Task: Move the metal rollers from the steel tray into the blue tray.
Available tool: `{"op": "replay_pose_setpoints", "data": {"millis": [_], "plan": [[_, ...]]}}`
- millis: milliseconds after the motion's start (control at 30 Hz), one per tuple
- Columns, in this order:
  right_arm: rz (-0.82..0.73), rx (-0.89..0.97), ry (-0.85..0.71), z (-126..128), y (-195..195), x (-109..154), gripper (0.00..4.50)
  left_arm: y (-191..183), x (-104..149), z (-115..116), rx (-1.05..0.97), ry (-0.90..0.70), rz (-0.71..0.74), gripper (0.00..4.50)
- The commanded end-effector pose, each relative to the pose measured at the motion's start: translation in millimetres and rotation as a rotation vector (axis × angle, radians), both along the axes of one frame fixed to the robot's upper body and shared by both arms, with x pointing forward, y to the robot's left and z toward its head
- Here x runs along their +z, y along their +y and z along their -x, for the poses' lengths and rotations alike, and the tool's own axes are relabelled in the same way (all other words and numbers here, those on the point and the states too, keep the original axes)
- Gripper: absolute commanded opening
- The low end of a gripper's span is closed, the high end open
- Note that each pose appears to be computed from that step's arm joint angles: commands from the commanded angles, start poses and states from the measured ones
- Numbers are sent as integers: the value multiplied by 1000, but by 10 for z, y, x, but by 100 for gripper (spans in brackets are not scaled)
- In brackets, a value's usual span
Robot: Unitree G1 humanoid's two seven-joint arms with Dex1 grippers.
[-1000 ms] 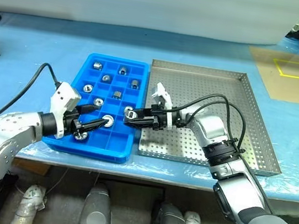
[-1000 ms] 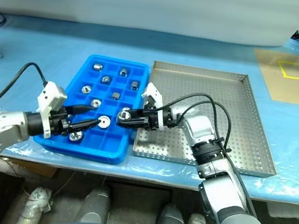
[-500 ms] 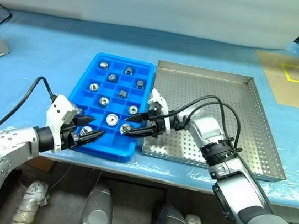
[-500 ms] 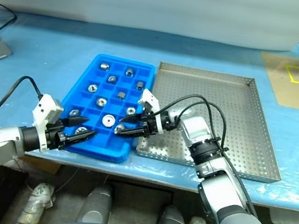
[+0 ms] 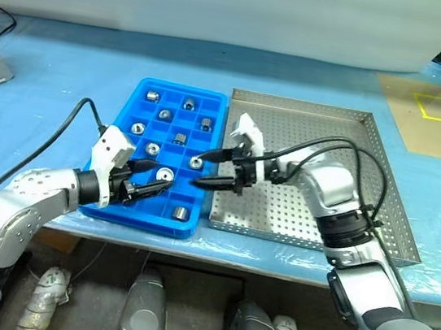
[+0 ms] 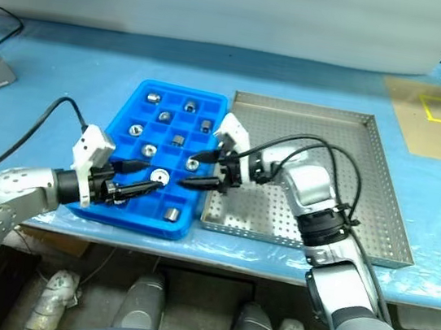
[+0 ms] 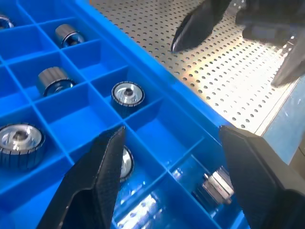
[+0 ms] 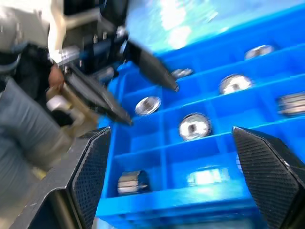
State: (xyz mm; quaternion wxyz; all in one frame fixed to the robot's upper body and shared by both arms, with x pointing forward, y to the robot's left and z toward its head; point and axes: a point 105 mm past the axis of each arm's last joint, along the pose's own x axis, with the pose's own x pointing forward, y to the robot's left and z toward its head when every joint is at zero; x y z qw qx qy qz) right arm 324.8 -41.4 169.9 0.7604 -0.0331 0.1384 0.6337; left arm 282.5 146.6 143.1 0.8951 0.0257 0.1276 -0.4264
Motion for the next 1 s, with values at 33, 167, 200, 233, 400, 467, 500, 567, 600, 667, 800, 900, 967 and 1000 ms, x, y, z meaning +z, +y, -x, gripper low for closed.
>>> {"op": "replay_pose_setpoints", "data": {"millis": [33,167,200,233,400,467,500,567,600,667,800,900,967,1000], "plan": [[-11,-193,-63,-200,-311,-50,427,-146,22,-143,-30,-44,18,334],[-12,-449,-117,-402,-686,-225,427,-335,-49,-412,-12,-45,71,334],[-18,-507,-127,-432,-768,-256,427,-377,-75,-489,-1,-46,76,334],[-42,-595,-129,-489,-873,-267,427,-446,-86,-552,-7,-51,84,334],[-145,-779,-152,-537,-1074,-227,427,-703,-21,-677,-86,-73,111,334],[-161,-767,-147,-472,-1043,-246,427,-753,6,-682,-125,-78,106,334],[-161,-758,-143,-443,-1024,-267,427,-754,10,-689,-134,-80,101,334],[-152,-741,-132,-391,-993,-336,427,-744,18,-709,-147,-83,88,334],[-151,-740,-128,-376,-991,-368,427,-737,27,-720,-151,-86,84,334],[-153,-754,-118,-378,-1009,-422,427,-727,45,-740,-154,-92,79,334],[-145,-755,-112,-410,-987,-498,427,-730,94,-771,-148,-113,83,334],[-140,-744,-118,-453,-976,-508,427,-750,96,-764,-145,-118,95,334],[-123,-732,-125,-471,-977,-528,427,-768,81,-739,-145,-119,101,334],[-118,-720,-128,-468,-973,-534,427,-775,76,-727,-142,-118,109,334]]}}
